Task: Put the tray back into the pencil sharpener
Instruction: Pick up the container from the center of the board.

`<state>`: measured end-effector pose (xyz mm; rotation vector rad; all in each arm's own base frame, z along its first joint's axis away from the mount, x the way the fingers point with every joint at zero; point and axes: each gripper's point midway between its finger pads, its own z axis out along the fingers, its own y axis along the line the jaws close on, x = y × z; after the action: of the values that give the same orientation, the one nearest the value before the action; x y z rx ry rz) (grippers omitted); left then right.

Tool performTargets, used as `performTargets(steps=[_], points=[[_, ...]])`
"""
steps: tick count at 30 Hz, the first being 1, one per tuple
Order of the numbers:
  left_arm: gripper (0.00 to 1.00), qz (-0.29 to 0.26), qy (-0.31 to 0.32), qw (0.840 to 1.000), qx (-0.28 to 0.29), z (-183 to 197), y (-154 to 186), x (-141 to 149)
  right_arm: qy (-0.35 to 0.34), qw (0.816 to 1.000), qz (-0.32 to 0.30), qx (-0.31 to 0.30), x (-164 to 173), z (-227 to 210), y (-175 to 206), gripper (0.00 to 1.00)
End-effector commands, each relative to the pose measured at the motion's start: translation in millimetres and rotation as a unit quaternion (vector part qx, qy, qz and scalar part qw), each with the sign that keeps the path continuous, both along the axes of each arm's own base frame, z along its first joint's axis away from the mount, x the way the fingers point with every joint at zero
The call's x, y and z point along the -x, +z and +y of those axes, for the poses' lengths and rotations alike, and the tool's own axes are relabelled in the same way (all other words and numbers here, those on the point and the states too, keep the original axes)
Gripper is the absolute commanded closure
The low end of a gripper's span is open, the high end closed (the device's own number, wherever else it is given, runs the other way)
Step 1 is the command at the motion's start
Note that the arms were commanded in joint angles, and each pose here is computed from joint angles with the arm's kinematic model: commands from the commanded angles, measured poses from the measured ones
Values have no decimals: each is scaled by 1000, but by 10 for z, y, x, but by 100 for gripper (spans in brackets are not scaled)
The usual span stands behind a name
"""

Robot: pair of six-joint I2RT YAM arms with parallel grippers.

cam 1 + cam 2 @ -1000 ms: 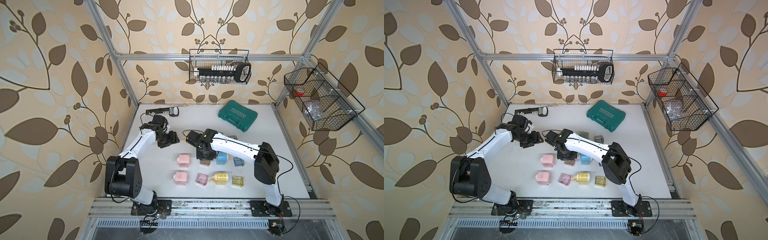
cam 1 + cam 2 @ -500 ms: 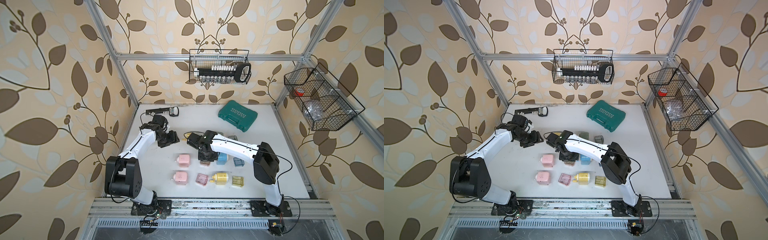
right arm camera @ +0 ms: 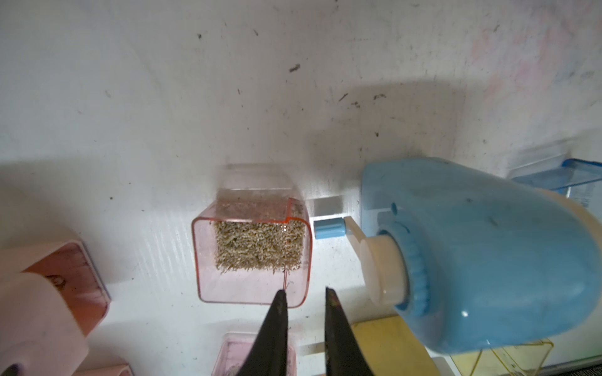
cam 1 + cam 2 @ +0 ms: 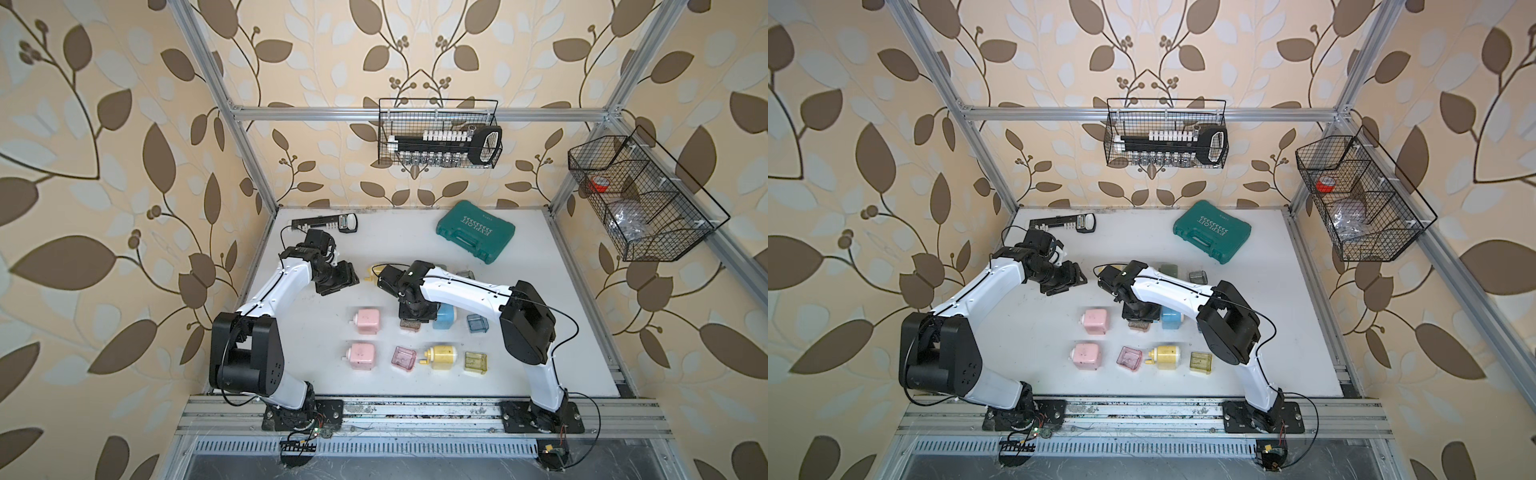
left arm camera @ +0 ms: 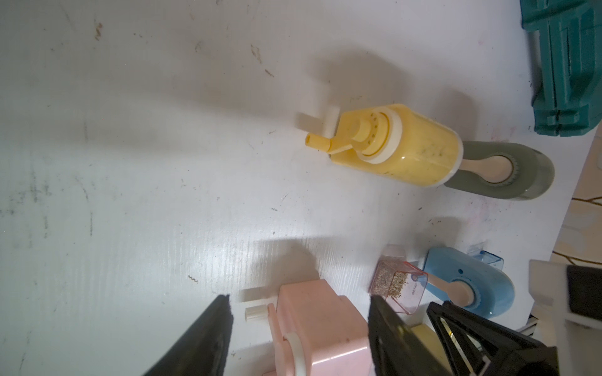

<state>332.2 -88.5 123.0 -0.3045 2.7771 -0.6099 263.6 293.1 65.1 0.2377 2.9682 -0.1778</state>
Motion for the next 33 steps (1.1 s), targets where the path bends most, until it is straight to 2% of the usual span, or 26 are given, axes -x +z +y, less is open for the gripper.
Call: performTargets(steps=[1, 33], points=[[32, -14, 3, 1000, 1, 4, 56, -13, -9, 1000, 20, 8, 45, -24, -186, 82], [32, -16, -4, 1000, 12, -34, 74, -16, -23, 999, 47, 8, 58, -90, -411, 84]])
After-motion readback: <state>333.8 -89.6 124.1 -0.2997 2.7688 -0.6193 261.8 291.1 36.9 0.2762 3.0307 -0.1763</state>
